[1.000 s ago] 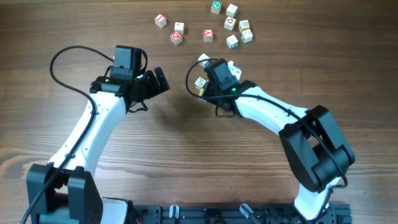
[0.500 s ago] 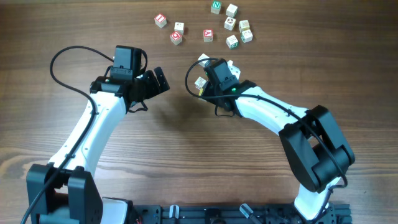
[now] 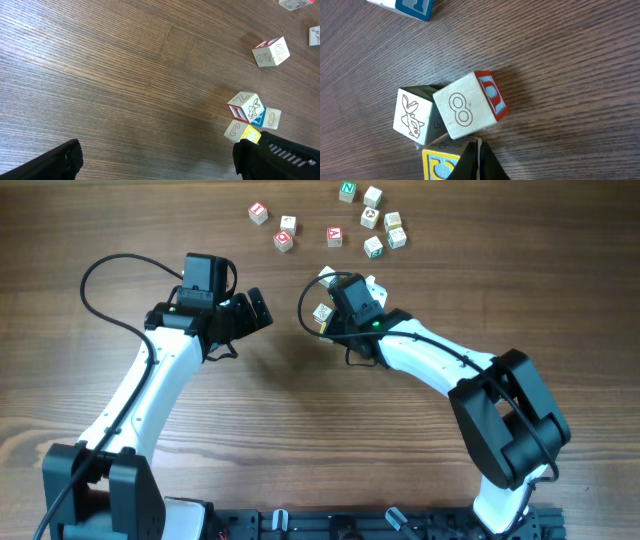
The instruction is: Form a circle
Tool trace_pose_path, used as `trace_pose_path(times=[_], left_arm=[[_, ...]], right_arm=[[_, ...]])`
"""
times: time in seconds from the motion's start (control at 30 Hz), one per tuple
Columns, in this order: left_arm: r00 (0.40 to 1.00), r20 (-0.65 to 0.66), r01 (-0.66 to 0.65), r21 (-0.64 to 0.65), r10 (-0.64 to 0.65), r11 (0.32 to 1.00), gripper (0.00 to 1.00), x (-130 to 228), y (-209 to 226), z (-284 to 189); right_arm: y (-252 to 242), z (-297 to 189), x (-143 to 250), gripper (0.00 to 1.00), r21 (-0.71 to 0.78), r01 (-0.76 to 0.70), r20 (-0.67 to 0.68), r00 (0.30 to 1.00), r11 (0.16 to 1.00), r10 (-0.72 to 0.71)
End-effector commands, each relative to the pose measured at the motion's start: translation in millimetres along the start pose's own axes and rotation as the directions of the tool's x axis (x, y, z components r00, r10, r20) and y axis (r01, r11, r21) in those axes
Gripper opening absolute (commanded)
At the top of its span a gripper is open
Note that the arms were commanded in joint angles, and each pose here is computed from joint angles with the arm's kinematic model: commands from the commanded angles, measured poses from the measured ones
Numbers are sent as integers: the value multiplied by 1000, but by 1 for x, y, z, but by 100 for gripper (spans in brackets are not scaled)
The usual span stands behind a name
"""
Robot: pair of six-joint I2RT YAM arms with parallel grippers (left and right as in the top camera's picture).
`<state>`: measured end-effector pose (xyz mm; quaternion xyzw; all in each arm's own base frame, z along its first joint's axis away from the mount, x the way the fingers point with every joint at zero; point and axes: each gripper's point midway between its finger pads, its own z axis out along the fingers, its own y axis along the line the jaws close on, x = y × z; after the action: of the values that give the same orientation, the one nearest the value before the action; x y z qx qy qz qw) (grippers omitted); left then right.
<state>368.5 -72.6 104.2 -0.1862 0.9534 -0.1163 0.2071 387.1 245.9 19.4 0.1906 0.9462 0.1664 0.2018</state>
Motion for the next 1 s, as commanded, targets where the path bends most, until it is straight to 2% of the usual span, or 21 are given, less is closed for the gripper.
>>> trace_pose_path(times=[0.0, 0.97], left_arm=[[1000, 6, -16, -10, 16, 1000, 100, -1, 3, 0], [1000, 6, -16, -10, 16, 1000, 100, -1, 3, 0]], right_arm=[[-6, 5, 0, 5, 22, 2, 13, 1000, 1000, -2], [-8, 5, -1, 5, 31, 9, 17, 1000, 999, -10]])
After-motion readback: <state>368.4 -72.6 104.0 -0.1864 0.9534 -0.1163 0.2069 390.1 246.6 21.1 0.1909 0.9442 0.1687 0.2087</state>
